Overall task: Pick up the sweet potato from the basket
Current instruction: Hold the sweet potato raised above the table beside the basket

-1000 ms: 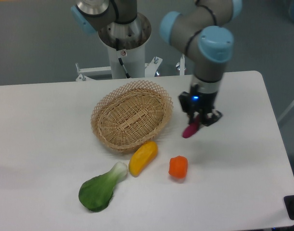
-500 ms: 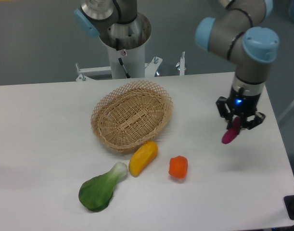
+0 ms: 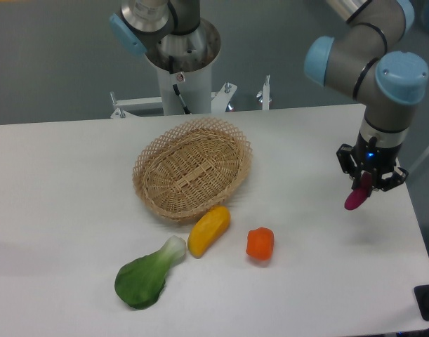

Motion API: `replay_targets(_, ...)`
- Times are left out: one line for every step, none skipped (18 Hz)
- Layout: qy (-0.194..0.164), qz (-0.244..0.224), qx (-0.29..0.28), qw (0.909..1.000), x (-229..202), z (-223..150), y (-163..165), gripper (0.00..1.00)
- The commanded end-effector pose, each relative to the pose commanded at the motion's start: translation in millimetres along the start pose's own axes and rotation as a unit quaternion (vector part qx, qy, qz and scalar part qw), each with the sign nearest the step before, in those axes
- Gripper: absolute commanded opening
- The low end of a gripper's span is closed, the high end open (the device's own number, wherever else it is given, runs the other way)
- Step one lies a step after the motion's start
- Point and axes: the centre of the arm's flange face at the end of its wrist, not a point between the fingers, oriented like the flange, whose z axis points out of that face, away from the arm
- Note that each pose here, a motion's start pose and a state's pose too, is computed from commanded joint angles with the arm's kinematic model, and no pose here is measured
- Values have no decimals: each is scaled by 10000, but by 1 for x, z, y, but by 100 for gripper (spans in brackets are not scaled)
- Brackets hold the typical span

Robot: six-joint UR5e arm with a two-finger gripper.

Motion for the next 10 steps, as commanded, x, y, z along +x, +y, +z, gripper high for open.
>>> replay_targets(0, 7, -7, 10000, 0, 0, -1, 34)
replay_targets(-16, 1, -6, 10000, 0, -2, 0, 34)
replay_targets(-16, 8, -13, 10000, 0, -1, -1, 34)
replay_targets(-24, 8, -12, 10000, 0, -1, -1, 34)
replay_targets(-24, 8, -12, 10000, 0, 0, -1, 34)
replay_targets(-24, 8, -12, 10000, 0, 0, -1, 34)
replay_targets(-32, 9, -11, 10000, 0, 0, -1, 34)
replay_targets(-32, 9, -11, 10000, 0, 0, -1, 34)
replay_targets(-39, 9, -10, 10000, 0, 0, -1, 34)
replay_targets(-47, 9, -9, 10000, 0, 0, -1, 34)
